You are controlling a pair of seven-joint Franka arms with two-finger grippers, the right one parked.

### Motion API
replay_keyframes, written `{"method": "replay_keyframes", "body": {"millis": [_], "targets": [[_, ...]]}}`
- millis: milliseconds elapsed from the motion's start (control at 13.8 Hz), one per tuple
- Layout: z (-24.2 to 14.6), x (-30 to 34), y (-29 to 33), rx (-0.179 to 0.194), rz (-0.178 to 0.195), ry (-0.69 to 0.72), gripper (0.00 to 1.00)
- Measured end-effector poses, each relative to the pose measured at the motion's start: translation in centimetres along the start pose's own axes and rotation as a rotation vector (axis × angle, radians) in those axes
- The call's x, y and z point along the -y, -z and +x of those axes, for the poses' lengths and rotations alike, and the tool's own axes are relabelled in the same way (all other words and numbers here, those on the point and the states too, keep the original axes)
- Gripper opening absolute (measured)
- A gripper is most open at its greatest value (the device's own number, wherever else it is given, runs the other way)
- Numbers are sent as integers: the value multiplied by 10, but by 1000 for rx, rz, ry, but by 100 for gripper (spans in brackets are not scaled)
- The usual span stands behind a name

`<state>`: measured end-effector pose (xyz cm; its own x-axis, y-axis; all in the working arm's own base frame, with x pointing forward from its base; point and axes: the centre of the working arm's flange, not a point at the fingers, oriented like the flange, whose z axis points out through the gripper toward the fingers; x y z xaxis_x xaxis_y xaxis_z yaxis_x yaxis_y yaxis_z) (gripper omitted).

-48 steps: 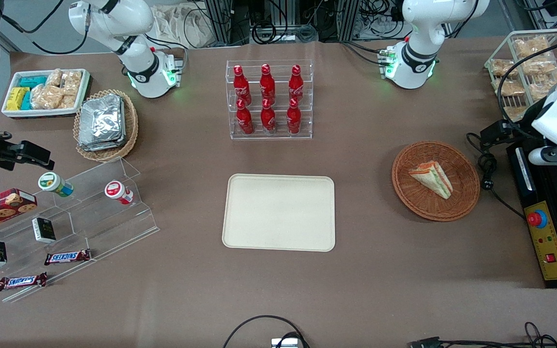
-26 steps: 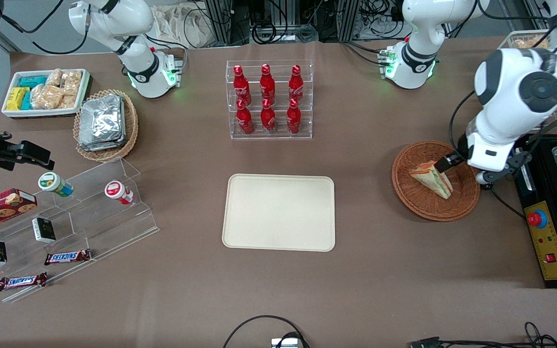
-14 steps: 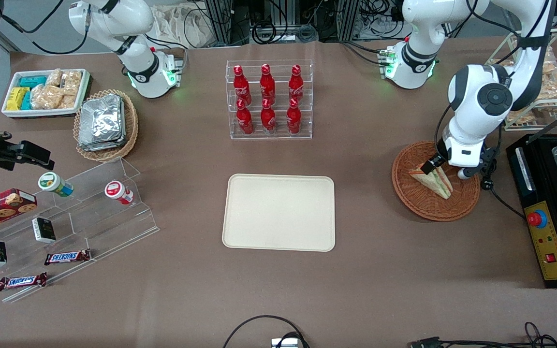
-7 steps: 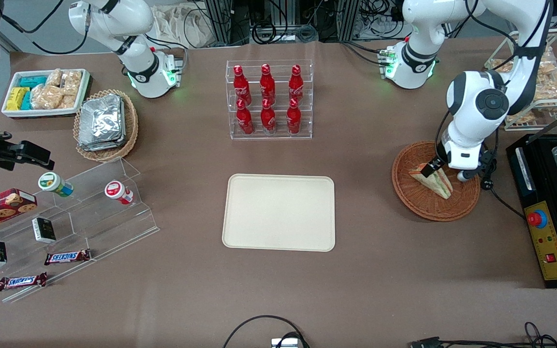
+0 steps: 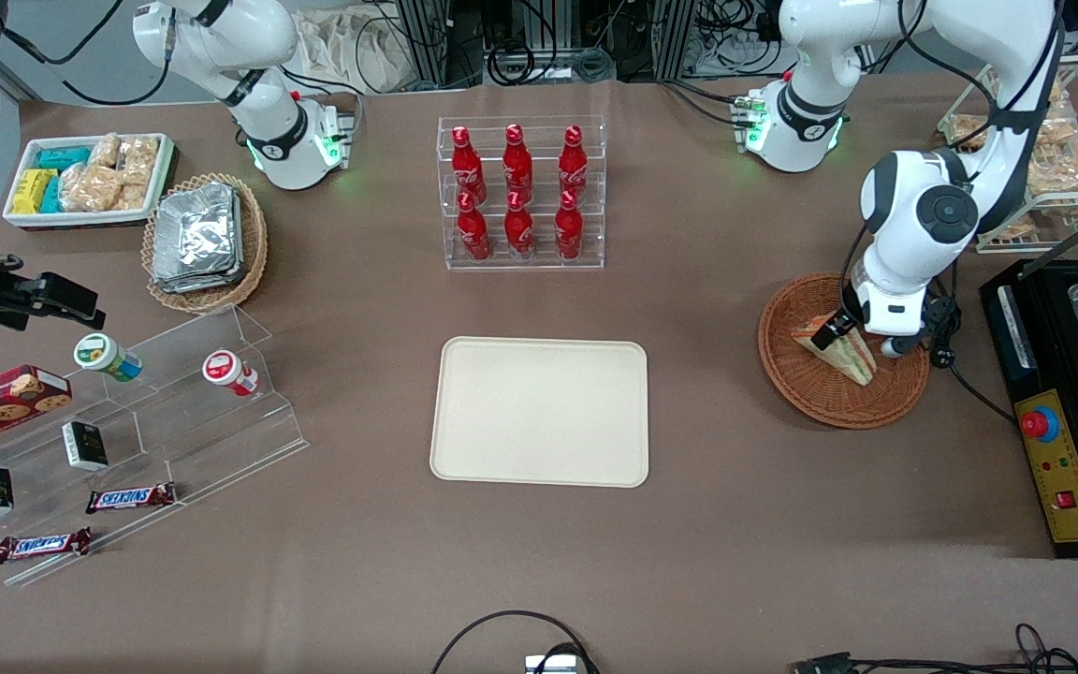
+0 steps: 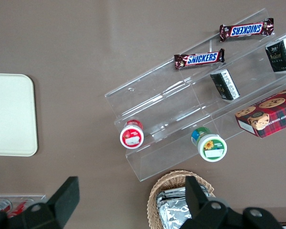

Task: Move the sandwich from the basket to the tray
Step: 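Close the left gripper on the sandwich wedge and lift it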

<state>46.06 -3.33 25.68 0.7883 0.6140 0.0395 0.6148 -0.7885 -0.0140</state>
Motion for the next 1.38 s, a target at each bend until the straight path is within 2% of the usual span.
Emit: {"method": "replay_keyframes", "body": {"millis": [434,579,651,868,1086,1158,1230,1375], "targets": [[3,3,-15,8,-6,13,100],[3,3,-18,10,-7,17,96],[3,3,-19,10,-7,20,87],[3,3,-19,8,-9,22,52],[4,2,-16,0,-15,23,28],[5,2,-13,-6,-18,20,22],[6,1,-9,-17,-17,4,22],[7,-2,6,-42,16,-76,22]]}}
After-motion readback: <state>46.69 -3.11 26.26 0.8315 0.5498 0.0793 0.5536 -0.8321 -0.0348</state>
